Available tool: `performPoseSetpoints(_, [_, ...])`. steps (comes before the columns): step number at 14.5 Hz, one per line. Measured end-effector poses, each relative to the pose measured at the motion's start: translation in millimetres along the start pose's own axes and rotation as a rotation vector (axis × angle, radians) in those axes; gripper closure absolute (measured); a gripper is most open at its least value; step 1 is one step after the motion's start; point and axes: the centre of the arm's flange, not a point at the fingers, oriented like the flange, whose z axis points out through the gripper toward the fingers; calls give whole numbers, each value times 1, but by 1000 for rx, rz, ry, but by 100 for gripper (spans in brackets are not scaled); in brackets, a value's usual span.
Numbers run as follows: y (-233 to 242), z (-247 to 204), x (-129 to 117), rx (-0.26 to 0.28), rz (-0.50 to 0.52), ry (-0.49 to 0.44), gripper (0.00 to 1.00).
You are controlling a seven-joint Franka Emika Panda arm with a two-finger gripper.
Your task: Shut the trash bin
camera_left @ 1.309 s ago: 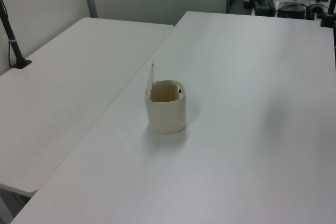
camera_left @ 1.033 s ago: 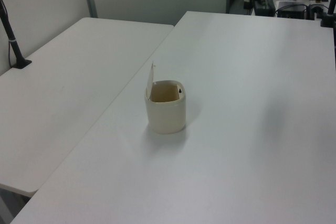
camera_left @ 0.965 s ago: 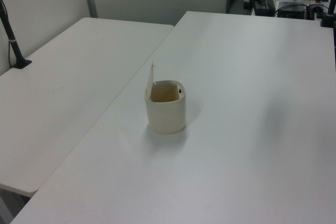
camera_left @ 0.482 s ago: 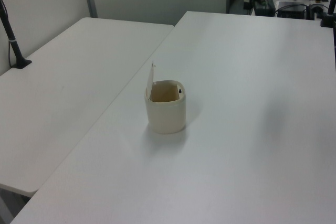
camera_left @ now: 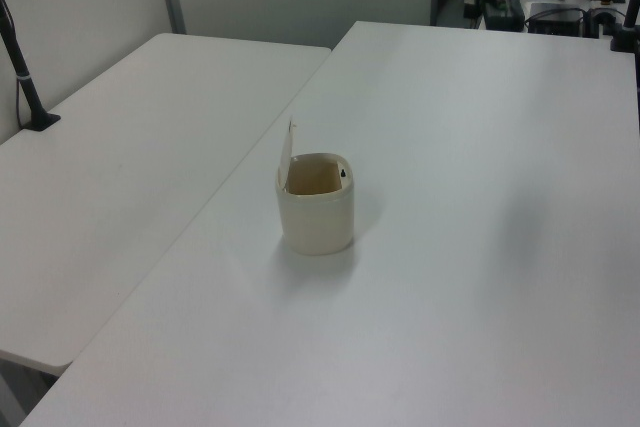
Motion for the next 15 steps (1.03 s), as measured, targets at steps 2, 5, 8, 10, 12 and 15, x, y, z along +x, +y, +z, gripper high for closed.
performPoseSetpoints(2, [0,0,0,0,0,0,0])
performPoseSetpoints(5, [-1,1,0,0,-1,-1,0])
performPoseSetpoints(8, [-3,5,1,-1,-5,-9,0])
performPoseSetpoints(10, [-8,7,3,0,-14,-8,0])
performPoseSetpoints(12, [-12,11,8,3,-21,12,0])
performPoseSetpoints(15, [-27,23,18,8,-43,29,0])
